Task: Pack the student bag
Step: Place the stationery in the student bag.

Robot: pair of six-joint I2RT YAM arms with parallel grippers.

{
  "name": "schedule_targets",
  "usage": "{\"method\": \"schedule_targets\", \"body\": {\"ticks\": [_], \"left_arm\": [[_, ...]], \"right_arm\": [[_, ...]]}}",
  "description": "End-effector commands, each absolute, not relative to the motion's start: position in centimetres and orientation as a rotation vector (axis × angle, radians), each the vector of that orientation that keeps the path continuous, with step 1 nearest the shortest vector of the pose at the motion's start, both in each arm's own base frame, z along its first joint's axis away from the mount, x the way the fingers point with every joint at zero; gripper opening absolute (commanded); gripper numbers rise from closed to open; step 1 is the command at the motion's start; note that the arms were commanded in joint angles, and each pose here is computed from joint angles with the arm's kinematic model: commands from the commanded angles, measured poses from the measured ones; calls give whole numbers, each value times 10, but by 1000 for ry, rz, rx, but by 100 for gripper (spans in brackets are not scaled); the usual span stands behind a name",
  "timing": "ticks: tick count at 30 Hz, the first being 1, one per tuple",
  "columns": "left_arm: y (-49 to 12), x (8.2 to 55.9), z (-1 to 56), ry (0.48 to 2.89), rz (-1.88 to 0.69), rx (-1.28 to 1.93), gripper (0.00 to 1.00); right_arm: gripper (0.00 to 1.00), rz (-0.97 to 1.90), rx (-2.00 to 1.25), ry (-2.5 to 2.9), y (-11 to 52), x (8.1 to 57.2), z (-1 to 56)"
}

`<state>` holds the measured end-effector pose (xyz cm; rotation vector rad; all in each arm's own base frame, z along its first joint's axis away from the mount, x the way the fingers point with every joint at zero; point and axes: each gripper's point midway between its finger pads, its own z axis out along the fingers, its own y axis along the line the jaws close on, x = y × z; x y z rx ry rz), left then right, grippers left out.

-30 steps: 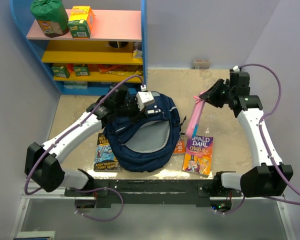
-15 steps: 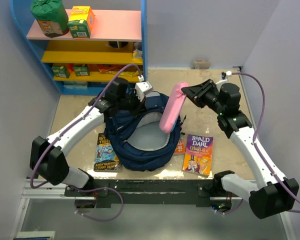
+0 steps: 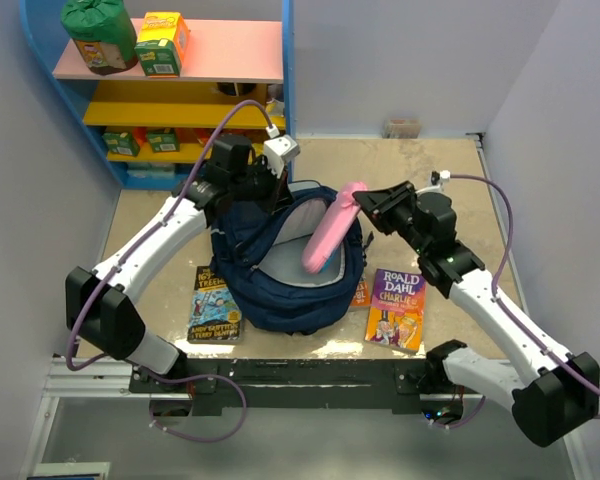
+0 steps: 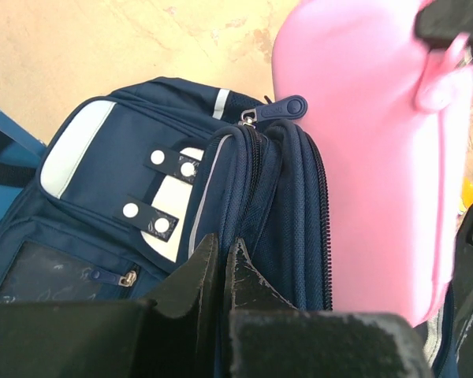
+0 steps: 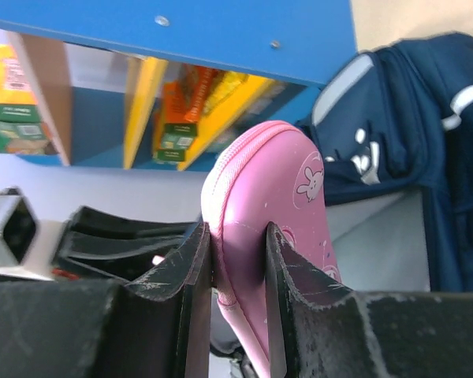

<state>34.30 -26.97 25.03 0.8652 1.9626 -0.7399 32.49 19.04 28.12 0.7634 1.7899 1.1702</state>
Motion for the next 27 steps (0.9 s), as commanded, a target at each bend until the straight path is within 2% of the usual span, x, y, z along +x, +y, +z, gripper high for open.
{"method": "schedule_targets", "body": {"ticks": [1,8,10,16,21,25,27], "left_arm": [[-279,366,346,1658,-731,809,0],[-287,336,347,1673,-739,935,0],[-286,325,351,1645,-753,944,0],[-284,309,315,1682,-779,965,0],[-291,307,311,1670,-795,968,0],[-295,310,323,1635,-802,967,0],[-299,308,325,1623,-828,980,0]], "right_arm": [[0,1115,840,1739,190,321,280],[0,1013,871,1820,211,314,236],[0,1042,800,1866,235,308,227],[0,1074,565,2065,283,272,182],[0,1088,547,2174,283,238,135],[0,1248,374,2132,293,217,140],[0,1203,275,2180,298,215,130]]}}
